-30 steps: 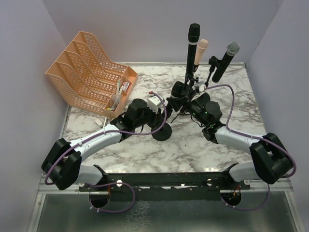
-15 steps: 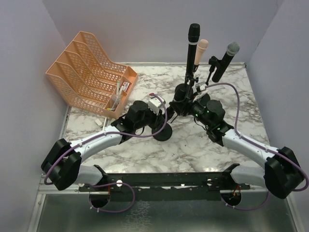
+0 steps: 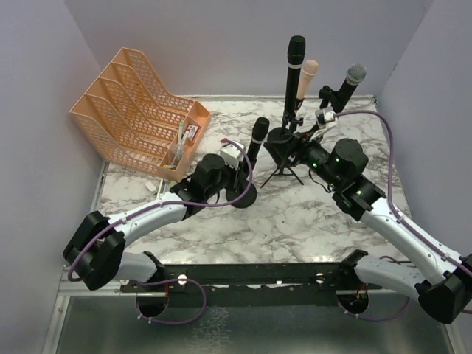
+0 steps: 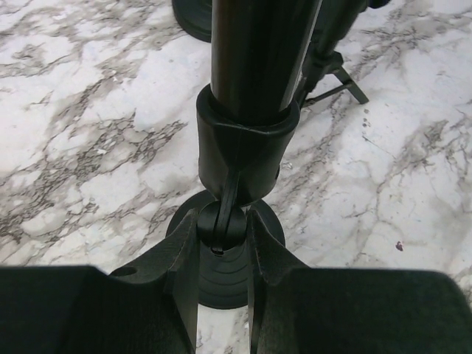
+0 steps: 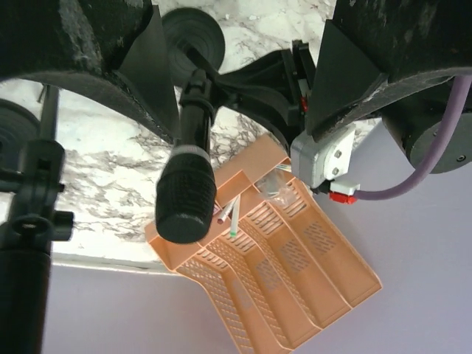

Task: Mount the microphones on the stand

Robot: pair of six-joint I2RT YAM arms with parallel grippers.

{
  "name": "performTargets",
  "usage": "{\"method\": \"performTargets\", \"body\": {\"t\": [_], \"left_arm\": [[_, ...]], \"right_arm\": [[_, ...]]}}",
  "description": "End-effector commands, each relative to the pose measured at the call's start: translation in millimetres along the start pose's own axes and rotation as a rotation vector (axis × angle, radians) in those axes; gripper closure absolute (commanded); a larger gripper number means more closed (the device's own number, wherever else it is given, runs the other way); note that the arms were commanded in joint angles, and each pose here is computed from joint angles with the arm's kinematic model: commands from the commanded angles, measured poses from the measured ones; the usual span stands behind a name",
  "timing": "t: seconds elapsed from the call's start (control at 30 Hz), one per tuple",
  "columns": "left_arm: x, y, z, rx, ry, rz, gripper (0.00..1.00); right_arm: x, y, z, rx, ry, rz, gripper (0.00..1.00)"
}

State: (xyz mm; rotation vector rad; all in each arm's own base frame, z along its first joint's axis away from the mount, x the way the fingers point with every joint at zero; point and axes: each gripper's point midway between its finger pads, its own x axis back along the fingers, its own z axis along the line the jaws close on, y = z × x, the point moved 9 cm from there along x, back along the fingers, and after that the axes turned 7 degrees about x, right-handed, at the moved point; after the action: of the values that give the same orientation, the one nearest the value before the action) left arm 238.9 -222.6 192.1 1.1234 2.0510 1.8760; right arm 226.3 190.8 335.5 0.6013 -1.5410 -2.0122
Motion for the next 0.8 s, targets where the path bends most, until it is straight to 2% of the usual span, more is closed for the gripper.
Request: {"method": "performTargets", "body": {"t": [0.0,0.27,0.57,0.7,0.77], "left_arm": [[-3.8,26.0,9.2,0.026,0.125,-0.132,1.0],[-38.5,48.4,8.8,0.033,0.163,-0.217,1.0],[-87.5,56.7,11.9,0.112,0.227,-0.242,1.0],[-92.9,54.1,13.8,0.137,0.254,-0.242,0.86],[-89.8,55.1,15.1,0.155,0.275,-0.254,0.7]], "right_arm": [[16.5,4.9,-2.6,0.016,-0.07,0.009,0.26],[46.4,23.2,-2.4,-0.021,-0.146,-0.071,0.27],[74.2,25.5,-3.9,-0.059,-0.214,-0.062,0.27],[81.9,25.4,-5.3,-0.075,-0.249,-0.046,0.27],[85.9,26.2,-5.8,-0.083,-0.266,-0.047,0.27]]}}
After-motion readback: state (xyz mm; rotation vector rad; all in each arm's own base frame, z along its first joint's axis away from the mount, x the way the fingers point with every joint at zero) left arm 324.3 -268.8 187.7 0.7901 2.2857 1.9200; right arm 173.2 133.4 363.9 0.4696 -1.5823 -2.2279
